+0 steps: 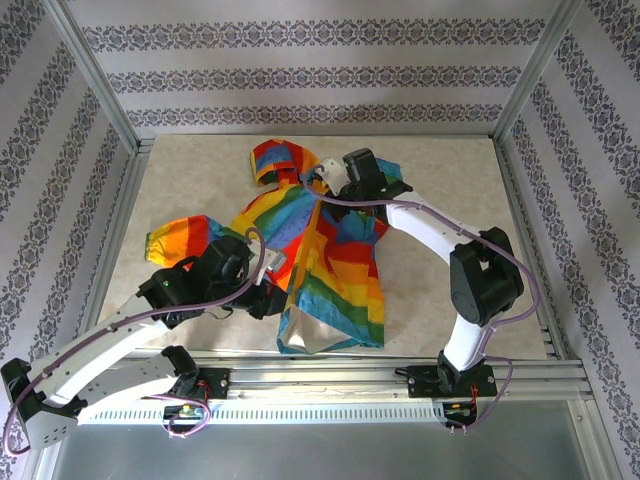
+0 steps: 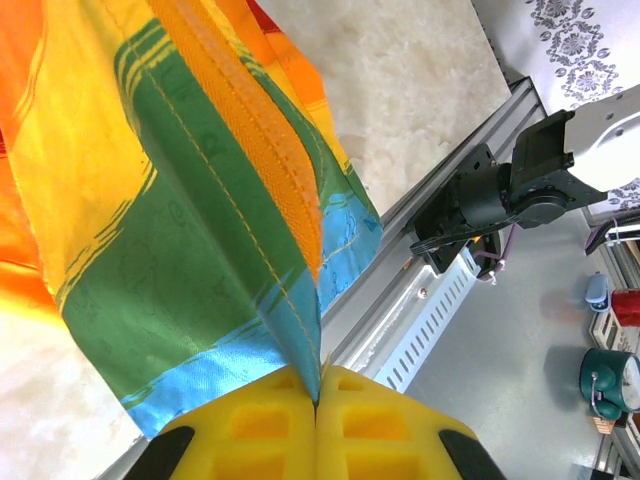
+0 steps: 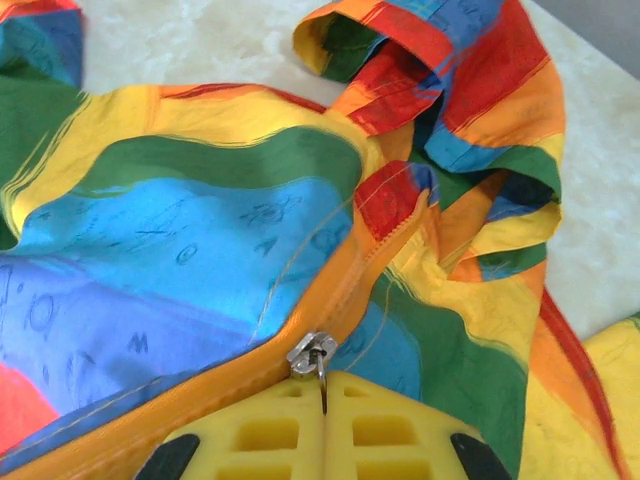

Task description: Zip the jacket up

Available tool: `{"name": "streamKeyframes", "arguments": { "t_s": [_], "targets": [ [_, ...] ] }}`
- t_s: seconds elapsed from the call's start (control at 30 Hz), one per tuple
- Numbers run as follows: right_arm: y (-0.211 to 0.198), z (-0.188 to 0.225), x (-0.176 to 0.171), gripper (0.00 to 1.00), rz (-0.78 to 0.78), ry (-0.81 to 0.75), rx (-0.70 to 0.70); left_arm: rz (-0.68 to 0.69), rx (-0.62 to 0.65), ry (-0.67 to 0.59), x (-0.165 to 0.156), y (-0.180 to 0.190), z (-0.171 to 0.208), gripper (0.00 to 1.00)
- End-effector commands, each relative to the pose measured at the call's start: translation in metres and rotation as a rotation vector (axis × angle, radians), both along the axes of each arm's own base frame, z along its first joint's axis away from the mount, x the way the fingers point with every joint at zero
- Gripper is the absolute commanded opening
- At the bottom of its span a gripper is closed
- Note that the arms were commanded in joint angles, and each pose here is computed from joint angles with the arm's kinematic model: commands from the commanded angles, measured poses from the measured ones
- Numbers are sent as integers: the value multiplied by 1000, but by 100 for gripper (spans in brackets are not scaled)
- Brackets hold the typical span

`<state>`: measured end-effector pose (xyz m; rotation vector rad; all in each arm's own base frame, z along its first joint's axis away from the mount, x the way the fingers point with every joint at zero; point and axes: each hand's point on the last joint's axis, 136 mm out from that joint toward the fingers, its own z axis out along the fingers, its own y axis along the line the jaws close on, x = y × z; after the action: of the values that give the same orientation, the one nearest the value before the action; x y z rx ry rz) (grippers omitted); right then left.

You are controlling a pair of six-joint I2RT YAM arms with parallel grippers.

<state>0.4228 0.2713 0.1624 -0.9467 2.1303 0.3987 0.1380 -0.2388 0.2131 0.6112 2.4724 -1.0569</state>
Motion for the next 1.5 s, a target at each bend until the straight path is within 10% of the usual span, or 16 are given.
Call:
{"name": "streamKeyframes", "arguments": {
  "t_s": [0.0, 1.47],
  "targets": [
    [-18, 14, 32, 0, -69, -68, -3, -100, -3, 18, -18, 1, 8, 0],
    [-109, 26, 197, 0, -324, -110, 37, -1, 74, 219, 25, 28, -42, 0]
  ]
}}
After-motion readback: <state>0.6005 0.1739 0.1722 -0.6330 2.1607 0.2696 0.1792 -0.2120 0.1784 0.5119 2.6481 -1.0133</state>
